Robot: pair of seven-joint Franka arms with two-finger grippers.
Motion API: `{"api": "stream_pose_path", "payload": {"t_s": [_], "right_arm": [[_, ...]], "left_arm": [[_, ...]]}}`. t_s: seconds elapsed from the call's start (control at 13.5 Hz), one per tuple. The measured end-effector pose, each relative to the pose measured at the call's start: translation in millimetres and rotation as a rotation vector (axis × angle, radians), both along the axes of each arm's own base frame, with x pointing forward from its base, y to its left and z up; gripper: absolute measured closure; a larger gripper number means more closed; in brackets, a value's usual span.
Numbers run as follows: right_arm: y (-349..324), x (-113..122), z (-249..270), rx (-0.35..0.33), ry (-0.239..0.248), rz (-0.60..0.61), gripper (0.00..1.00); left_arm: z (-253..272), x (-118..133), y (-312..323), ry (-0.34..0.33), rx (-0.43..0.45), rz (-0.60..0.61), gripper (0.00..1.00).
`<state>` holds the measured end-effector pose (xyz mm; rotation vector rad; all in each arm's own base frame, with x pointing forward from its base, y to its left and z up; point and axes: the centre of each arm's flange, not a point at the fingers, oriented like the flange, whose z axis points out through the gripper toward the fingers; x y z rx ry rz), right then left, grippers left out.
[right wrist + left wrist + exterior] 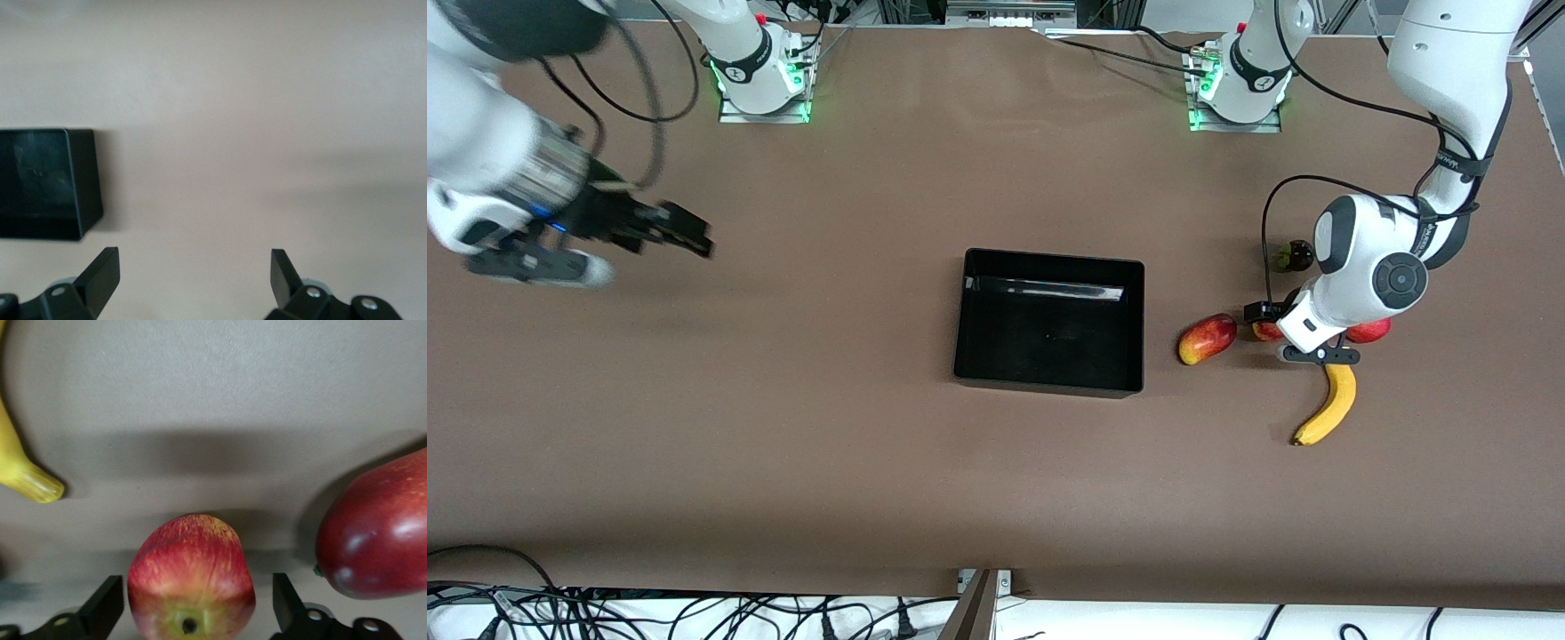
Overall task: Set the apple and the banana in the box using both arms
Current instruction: 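Grasp the small red apple with the left gripper and lift it, then carry the apple over the black box and open the left gripper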
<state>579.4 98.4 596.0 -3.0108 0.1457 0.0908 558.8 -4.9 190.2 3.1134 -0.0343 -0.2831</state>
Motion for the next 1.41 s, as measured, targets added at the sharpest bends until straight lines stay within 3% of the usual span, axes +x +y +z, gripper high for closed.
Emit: {"api": "stream_pose_path", "payload": {"t_s": [0.15,0.37,0.59,0.89,1.19,1.41], "right_arm": [[-39,-14,-2,-0.024,0.015,0.011,0.0],[-48,-19,-4,-0.053,0.017,0.042,0.0],[-45,-20,-4,-0.096,0.011,0.074,0.0],[-44,-19,-4,-0.112,0.006,0.082,0.0],[-43,-17,4,-0.113,-0.019,0.085,0.0],[-41,-17,6,-0.123,-0.026,0.091,0.0]], "left_arm": [[-1,1,0,-0.001,0.002,0.011,0.3],[14,11,-1,-0.025,0.003,0.014,0.3],[88,33,-25,0.024,-0.003,-0.031,0.3],[190,40,-174,0.049,-0.042,-0.18,0.3],[158,19,-301,0.098,-0.042,-0.12,0.3],[102,6,-337,0.157,-0.026,-0.12,0.3]]}}
